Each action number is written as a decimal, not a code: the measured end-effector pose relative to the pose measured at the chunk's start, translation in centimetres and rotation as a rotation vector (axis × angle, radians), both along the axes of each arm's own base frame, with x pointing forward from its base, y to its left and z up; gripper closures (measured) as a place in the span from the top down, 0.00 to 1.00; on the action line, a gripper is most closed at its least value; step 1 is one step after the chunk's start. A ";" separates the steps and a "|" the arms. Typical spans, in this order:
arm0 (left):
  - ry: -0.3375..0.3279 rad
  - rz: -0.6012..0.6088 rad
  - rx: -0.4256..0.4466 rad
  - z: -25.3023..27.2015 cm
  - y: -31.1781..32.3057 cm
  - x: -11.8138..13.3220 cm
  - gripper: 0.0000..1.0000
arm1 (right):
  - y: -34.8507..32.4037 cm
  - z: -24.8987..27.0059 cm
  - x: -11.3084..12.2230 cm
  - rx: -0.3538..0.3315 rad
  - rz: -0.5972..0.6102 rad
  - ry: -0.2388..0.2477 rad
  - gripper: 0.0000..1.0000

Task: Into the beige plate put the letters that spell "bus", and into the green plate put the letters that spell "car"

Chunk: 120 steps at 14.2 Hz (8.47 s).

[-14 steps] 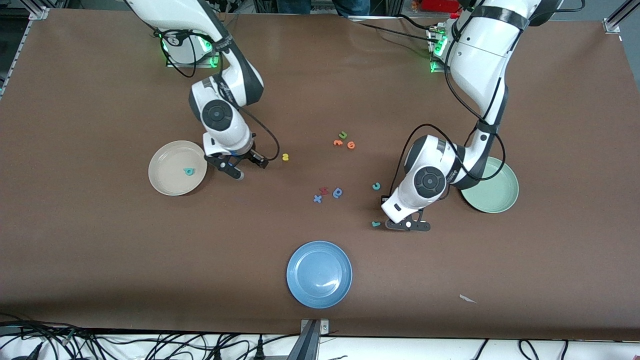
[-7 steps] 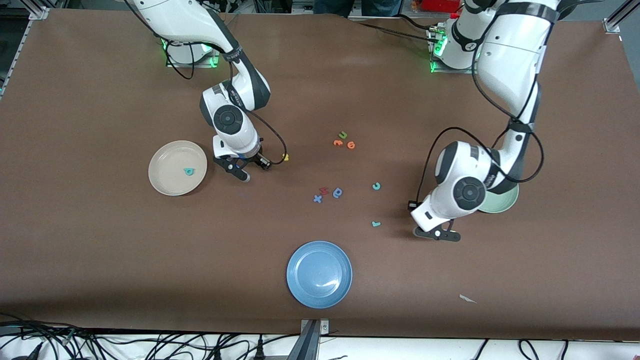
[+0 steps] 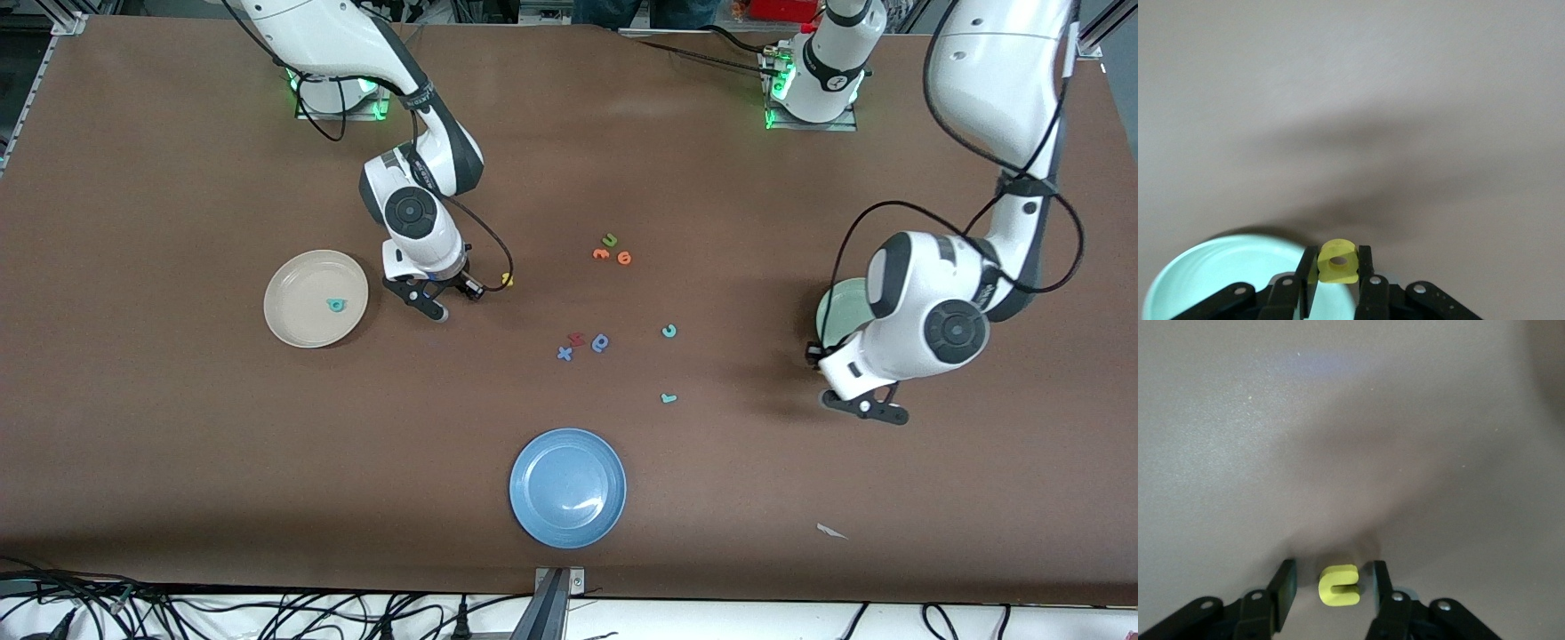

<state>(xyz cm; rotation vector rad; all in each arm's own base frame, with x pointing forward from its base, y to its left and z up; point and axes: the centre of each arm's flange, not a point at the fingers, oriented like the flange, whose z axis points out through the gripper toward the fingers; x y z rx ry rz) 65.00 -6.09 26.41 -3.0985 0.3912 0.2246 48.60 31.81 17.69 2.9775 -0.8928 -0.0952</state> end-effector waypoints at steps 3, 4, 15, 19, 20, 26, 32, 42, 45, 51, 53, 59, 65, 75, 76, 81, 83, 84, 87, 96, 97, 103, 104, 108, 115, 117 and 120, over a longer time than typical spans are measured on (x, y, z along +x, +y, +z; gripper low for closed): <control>-0.002 -0.010 0.031 -0.5 3.5 -1.6 0.28 | 0.1 -0.1 -0.1 -0.001 0.002 0.002 0.51; -0.025 -0.007 0.030 -1.1 4.1 -2.3 0.28 | 0.1 -0.1 -0.2 -0.001 0.003 0.002 0.48; -0.080 -0.041 0.007 -3.6 8.3 -6.5 0.71 | -4.6 4.0 2.7 -0.048 0.062 0.046 0.27; -0.082 -0.026 -0.019 -1.1 2.8 -5.0 1.00 | -15.5 6.8 6.1 -0.080 0.201 0.111 0.27; -0.083 -0.015 -0.025 -0.7 0.6 -4.9 1.00 | -18.2 6.8 6.4 -0.084 0.237 0.126 0.27; -0.064 0.120 -0.009 -1.8 -13.0 -7.3 1.00 | -25.1 2.8 3.8 -0.091 0.303 0.248 0.27; -0.074 0.302 -0.002 -4.4 -23.0 -7.1 1.00 | -24.4 4.7 4.0 -0.059 0.300 0.262 0.81; -0.035 0.357 0.008 -7.9 -26.8 -7.8 0.83 | -4.0 8.3 2.3 0.033 0.095 0.062 0.92; -0.021 0.348 0.011 -8.1 -27.6 -8.4 0.75 | 2.5 5.7 -0.8 0.005 0.018 -0.007 0.89; -0.012 0.346 0.012 -8.4 -27.9 -8.7 0.67 | 7.2 0.8 -3.1 0.000 -0.139 -0.096 0.75; -0.006 0.354 0.008 -8.5 -27.8 -8.6 0.65 | 8.0 0.1 -3.3 0.014 -0.161 -0.104 0.70; 0.007 0.359 0.013 -9.3 -27.7 -8.8 0.59 | 8.6 -0.4 -3.6 0.018 -0.172 -0.100 0.64; 0.007 0.359 0.012 -9.3 -27.7 -8.8 0.48 | 8.7 0.0 -3.6 0.022 -0.175 -0.098 0.28; 0.006 0.359 0.010 -9.2 -27.8 -8.8 0.35 | -3.6 7.2 3.9 -0.063 -0.001 0.043 0.28; 0.006 0.359 0.010 -9.2 -27.8 -8.8 0.34 | -6.6 8.4 5.0 -0.064 0.045 0.065 0.28; 0.006 0.359 0.010 -9.2 -27.7 -8.7 0.32 | -20.0 8.9 7.9 -0.031 0.228 0.147 0.28; 0.006 0.357 0.010 -9.2 -27.7 -8.7 0.30 | -26.0 7.6 8.3 -0.013 0.290 0.173 0.28; 0.006 0.357 0.010 -9.2 -27.7 -8.7 0.30 | -28.5 6.9 8.4 -0.008 0.307 0.179 0.28; 0.006 0.357 0.009 -9.2 -27.6 -8.7 0.28 | -31.9 4.3 8.3 0.045 0.329 0.182 0.28; 0.054 0.276 0.020 -7.3 -21.2 -5.2 0.24 | -29.6 4.0 9.0 0.078 0.363 0.188 0.81; 0.055 0.275 0.018 -6.8 -20.1 -4.7 0.24 | -29.1 5.1 9.6 0.092 0.372 0.190 0.89; 0.065 0.259 0.018 -6.6 -21.0 -5.3 0.25 | -29.5 19.8 13.1 0.151 0.418 0.307 0.98; 0.067 0.265 0.016 -6.6 -21.1 -5.3 0.25 | -29.3 22.1 13.2 0.151 0.428 0.321 0.98; 0.066 0.299 -0.026 -5.6 -21.7 -4.7 0.27 | -27.2 26.1 13.3 0.124 0.509 0.339 1.00; 0.051 0.362 -0.047 -6.2 -26.9 -4.2 0.57 | -25.0 30.7 12.6 0.074 0.605 0.260 1.00; 0.059 0.366 -0.044 -7.5 -27.7 -4.3 0.58 | -27.0 31.9 12.6 0.072 0.583 0.146 1.00; 0.065 0.369 -0.043 -8.5 -27.9 -4.1 0.58 | -30.8 34.3 9.3 0.084 0.537 0.074 1.00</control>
